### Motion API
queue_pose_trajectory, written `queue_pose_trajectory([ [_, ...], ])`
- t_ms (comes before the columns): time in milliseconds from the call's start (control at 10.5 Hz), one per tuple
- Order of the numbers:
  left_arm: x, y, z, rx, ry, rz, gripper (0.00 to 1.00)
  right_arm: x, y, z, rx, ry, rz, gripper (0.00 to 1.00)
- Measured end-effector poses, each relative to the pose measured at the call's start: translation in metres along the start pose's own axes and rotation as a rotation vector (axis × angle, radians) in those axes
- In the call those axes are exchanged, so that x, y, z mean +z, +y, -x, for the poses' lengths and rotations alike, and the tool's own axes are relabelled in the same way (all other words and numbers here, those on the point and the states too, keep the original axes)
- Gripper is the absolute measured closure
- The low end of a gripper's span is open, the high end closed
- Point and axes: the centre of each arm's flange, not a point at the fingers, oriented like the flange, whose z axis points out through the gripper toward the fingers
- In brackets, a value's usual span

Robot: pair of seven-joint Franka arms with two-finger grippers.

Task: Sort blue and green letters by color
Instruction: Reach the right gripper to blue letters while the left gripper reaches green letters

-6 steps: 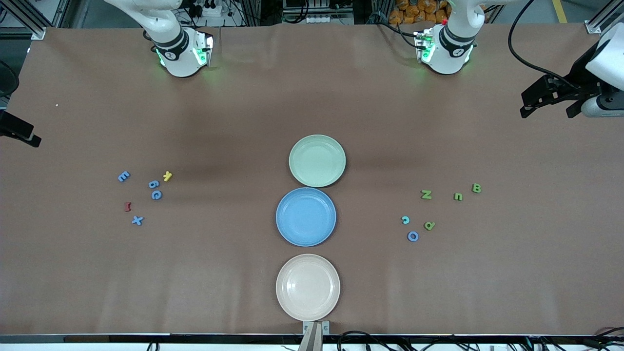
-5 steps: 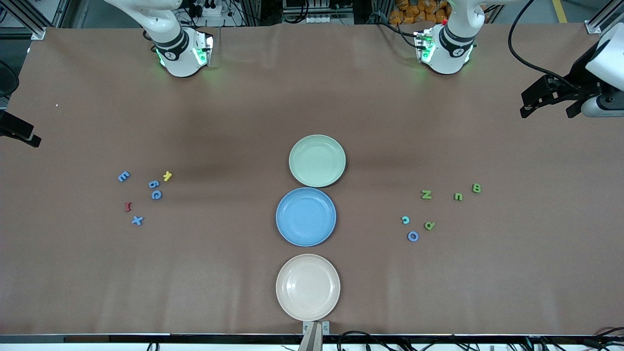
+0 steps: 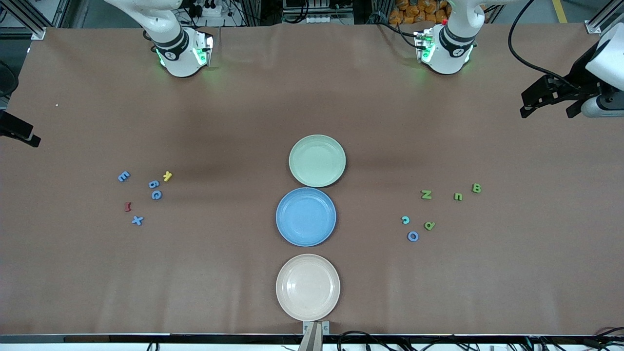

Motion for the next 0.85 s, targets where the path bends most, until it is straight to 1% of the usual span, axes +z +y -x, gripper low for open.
queue_pose_trajectory([
  [285, 0.004, 0.001, -0.002, 0.001, -0.008, 0.000, 0.00, 0.010, 0.012, -0.003, 0.020, -0.017, -0.001, 0.00],
  [474, 0.014, 0.003, -0.007, 0.004, -0.029, -0.001, 0.00, 0.034, 0.022, -0.013, 0.036, -0.054, -0.003, 0.00],
  [664, 0.046, 0.008, -0.021, 0.013, -0.088, -0.003, 0.00, 0.060, 0.037, -0.024, 0.062, -0.083, -0.005, 0.00],
  [759, 0.065, 0.011, -0.029, 0.017, -0.121, -0.003, 0.00, 0.072, 0.045, -0.026, 0.110, -0.103, -0.005, 0.00],
  [854, 0.082, 0.013, -0.035, 0.020, -0.151, -0.003, 0.00, 0.087, 0.055, -0.028, 0.194, -0.109, -0.002, 0.00],
])
